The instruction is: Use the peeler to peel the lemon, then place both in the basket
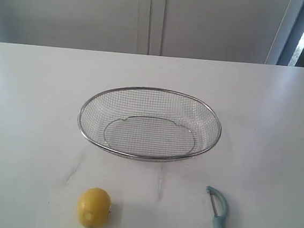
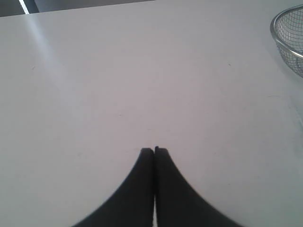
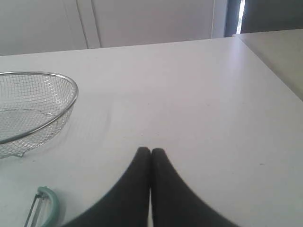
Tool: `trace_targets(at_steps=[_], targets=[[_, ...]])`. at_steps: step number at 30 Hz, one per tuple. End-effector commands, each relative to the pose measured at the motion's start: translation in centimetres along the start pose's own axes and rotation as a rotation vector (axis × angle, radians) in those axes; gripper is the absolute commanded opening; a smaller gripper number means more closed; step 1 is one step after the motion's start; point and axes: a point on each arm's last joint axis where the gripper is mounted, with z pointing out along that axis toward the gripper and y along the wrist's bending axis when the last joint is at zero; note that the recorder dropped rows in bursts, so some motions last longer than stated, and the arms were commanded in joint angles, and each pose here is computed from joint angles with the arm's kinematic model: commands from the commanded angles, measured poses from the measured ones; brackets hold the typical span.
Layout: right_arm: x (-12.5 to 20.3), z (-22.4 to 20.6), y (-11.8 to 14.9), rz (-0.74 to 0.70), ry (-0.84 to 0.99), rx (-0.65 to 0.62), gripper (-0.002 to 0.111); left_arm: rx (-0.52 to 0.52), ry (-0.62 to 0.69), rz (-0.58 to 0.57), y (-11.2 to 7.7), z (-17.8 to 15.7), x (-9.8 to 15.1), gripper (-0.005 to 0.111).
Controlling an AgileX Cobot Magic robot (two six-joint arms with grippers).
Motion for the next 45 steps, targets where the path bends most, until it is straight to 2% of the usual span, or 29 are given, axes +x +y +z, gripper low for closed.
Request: trace_targets(at_steps=[1,15,25,35,45], targets=[[0.1,0.0,0.0,-0.001,-0.008,-0.002,0.000,0.008,-0.003,-0.003,-0.1,0.0,0.1,0.000],[0.1,0.0,0.0,-0.001,-0.008,-0.002,0.000,0.008,-0.003,-0.003,-0.1,0.0,0.1,0.000],[-0.9,-0.1,0.1,-0.007,-0.111,-0.009,0.000,0.008,-0.003,-0.003,-0.1,0.0,0.1,0.000],[-1.1,-0.1,0.1,0.028,-0.135,-0.014,0.000,0.008,-0.003,-0.003,-0.1,0.0,0.1,0.000],[-3.2,-0.6,0.3,0.028,-0.379,-0.040,0.000,0.008,-0.003,-0.003,-0.1,0.0,0.1,0.000]])
